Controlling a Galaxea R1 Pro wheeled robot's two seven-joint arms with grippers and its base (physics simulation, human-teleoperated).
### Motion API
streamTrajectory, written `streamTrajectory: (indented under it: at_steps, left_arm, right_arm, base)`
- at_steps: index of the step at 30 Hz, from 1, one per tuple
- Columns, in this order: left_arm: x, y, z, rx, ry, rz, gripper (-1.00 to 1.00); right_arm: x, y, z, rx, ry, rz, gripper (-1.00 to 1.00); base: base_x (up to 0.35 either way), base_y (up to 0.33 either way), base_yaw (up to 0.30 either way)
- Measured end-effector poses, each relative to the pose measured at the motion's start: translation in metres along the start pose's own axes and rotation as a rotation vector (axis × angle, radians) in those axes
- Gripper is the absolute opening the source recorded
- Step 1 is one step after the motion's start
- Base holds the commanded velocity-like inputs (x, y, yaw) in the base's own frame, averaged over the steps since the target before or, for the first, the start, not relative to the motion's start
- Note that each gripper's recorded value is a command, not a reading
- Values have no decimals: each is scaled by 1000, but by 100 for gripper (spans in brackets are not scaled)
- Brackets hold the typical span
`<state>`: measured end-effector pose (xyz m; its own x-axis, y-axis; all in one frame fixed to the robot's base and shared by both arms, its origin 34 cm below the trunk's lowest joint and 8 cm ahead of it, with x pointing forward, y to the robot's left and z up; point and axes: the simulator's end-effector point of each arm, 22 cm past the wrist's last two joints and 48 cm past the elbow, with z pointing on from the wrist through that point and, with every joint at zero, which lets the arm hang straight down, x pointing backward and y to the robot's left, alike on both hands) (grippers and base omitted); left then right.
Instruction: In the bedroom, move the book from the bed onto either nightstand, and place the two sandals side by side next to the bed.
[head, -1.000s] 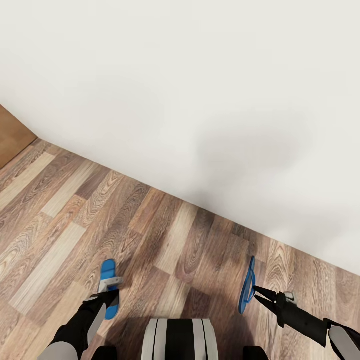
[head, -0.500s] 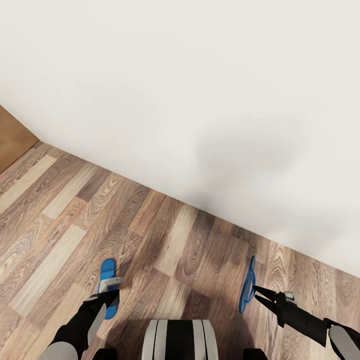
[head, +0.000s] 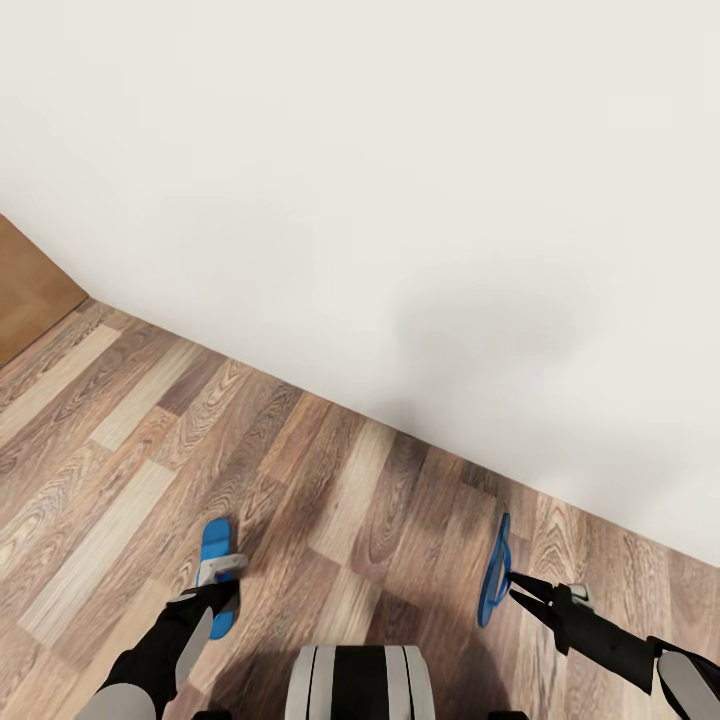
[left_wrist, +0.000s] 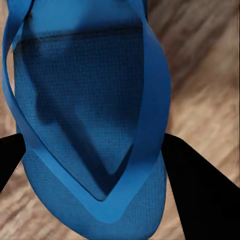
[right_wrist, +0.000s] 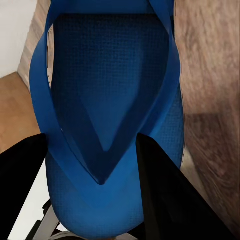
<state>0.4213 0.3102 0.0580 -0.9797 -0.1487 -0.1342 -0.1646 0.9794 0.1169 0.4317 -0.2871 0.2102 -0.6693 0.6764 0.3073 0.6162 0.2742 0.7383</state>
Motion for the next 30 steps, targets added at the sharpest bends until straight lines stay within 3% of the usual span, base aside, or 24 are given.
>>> streamTrajectory:
  at_steps: [20,24,28,30]
  left_arm:
    - [-39,-4,-27,33,-81,-25,-100]
    - [-50,-22,-35,166,-103,-50,-100]
    - [-63,-58,-56,413,-132,-38,-100]
    - [-69,-66,-67,500,-145,-27,-100]
  right_arm:
    - [-6,36,-11,-53,-25,-54,-100]
    - [-7,43,-13,-63,-30,-65,-100]
    - [-7,50,-15,-75,-34,-76,-100]
    - [-8,54,-16,-80,-36,-81,-100]
  base:
    - [0,0,0]
    - [0,0,0]
    - [0,0,0]
    - [0,0,0]
